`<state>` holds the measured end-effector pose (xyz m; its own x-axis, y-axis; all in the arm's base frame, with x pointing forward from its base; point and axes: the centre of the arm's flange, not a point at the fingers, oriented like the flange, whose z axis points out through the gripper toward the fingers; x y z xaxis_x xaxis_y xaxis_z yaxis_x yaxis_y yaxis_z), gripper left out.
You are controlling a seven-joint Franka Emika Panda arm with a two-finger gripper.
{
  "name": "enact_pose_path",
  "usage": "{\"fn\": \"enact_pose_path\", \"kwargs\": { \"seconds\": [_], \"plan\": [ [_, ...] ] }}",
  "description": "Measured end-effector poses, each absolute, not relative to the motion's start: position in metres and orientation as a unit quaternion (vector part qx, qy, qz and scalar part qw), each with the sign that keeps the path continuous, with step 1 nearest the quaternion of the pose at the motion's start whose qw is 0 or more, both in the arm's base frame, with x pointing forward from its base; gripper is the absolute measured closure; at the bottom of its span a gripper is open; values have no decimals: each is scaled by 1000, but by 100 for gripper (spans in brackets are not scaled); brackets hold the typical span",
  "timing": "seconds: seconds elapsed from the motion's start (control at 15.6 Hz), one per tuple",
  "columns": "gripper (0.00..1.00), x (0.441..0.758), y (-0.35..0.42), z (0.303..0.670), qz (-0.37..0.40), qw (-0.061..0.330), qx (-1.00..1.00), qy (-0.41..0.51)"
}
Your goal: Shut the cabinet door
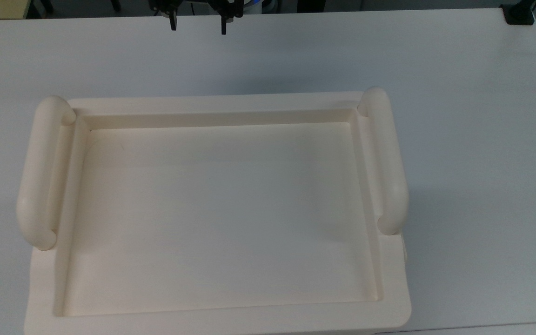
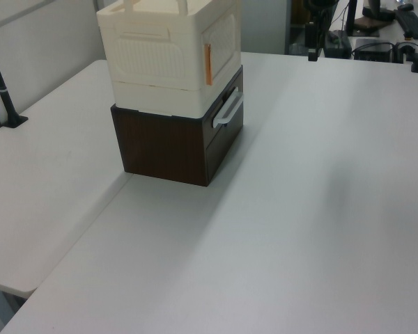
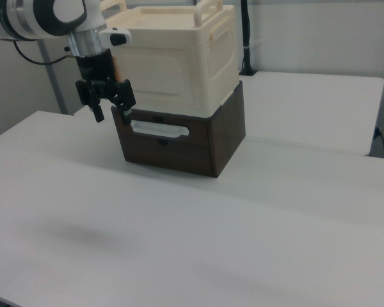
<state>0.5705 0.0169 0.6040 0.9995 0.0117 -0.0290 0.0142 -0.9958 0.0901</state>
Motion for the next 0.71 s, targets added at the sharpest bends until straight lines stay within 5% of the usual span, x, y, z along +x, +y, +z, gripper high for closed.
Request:
{"fn": "enact_pose_path", "kwargs": {
  "seconds": [0.13, 0.71],
  "plan": [
    [0, 570, 20, 601, -17, 45, 999, 9],
    [0, 571, 32, 598, -16, 48, 999, 15]
  ]
}}
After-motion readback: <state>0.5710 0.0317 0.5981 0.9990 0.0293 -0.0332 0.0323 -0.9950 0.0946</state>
